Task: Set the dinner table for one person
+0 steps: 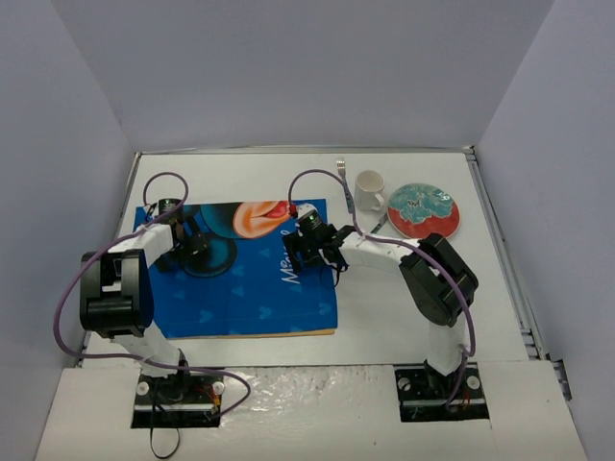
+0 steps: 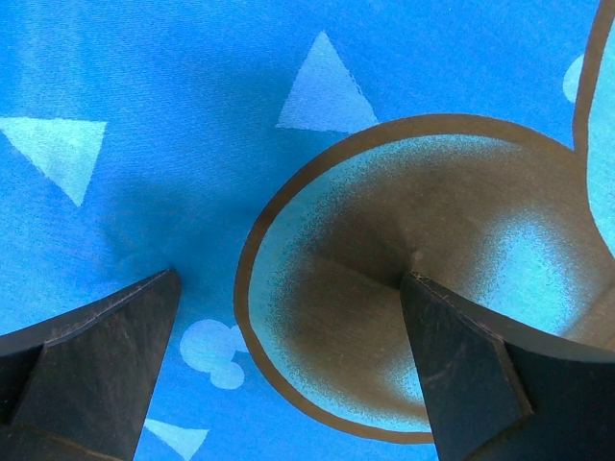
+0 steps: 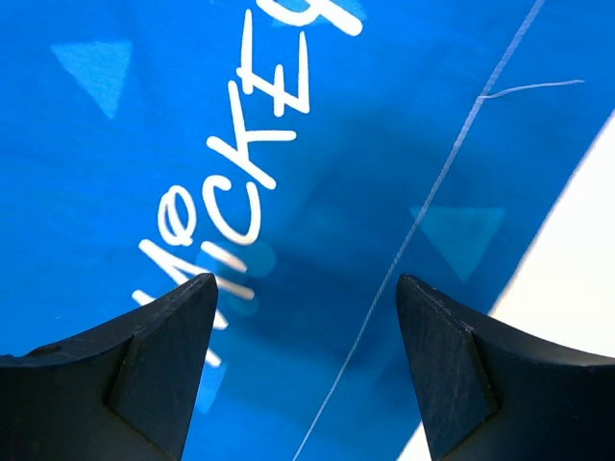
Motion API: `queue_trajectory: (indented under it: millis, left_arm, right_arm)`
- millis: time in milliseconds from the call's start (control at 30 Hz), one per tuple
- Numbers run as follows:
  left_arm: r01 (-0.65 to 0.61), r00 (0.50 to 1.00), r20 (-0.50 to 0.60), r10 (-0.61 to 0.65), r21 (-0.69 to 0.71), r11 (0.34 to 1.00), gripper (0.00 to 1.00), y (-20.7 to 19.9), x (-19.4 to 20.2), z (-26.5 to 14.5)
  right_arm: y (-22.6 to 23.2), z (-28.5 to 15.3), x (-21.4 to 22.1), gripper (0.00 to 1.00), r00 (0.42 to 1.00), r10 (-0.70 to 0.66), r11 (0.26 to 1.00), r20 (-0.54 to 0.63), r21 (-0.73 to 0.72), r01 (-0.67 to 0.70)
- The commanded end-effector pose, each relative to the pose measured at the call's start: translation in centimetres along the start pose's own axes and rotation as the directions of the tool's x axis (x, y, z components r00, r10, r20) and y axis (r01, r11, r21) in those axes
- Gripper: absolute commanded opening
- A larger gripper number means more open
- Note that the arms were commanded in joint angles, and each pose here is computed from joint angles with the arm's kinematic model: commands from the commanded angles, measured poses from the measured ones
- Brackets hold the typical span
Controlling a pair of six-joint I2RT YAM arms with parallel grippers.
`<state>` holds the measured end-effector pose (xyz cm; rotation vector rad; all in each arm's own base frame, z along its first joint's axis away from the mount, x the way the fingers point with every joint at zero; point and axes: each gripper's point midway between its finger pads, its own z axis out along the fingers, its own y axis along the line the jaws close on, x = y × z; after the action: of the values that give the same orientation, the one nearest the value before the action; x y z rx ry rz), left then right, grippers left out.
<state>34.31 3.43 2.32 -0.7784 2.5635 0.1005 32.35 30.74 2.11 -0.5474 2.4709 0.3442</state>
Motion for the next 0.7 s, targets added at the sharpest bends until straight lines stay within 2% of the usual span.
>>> queue_trajectory:
  millis: [0,200,267,333,367,433,533,667]
  left_arm:
    - [0.015,1.000,-0.017,-0.016,-0.025,1.000,0.97,1.1,0.1,-2.1]
    - [-0.063,0.980,0.196,0.040,0.111,0.992,0.97,-1.6,-5.0,-8.5]
    - [-0.123,0.949,0.308,0.067,0.166,0.978,0.97,-2.6,-6.8,-12.7]
    - [-0.171,0.925,0.369,0.088,0.199,0.965,0.97,-3.2,-7.2,-15.9]
    - [-0.196,0.912,0.398,0.099,0.210,0.958,0.97,-3.3,-7.1,-17.5]
    - [-0.256,0.888,0.443,0.125,0.249,0.934,0.97,-4.1,-6.5,-20.5]
    - [-0.292,0.874,0.468,0.134,0.283,0.914,0.97,-3.6,-4.9,-23.7]
    - [-0.340,0.875,0.456,0.163,0.338,0.878,0.97,-3.6,-2.0,-25.4]
  right_arm:
    - [1.2,-5.4,-6.3,0.72,0.981,0.046,0.999,0.186,-0.036,-0.040]
    - [-0.2,-13.9,-12.3,0.74,0.894,0.136,0.991,0.427,-0.043,-0.130]
    - [-2.1,-17.9,-13.5,0.81,0.828,0.208,0.977,0.521,-0.063,-0.206]
    - [-4.8,-21.7,-13.9,0.90,0.745,0.296,0.949,0.598,-0.097,-0.300]
    - [-5.7,-23.4,-14.0,0.96,0.708,0.323,0.937,0.628,-0.111,-0.330]
    - [-8.7,-24.7,-12.5,1.00,0.664,0.335,0.916,0.669,-0.066,-0.395]
    - [-11.3,-27.8,-10.7,1.00,0.588,0.336,0.890,0.736,-0.043,-0.454]
    - [-15.1,-28.6,-7.4,1.00,0.549,0.401,0.823,0.734,-0.026,-0.567]
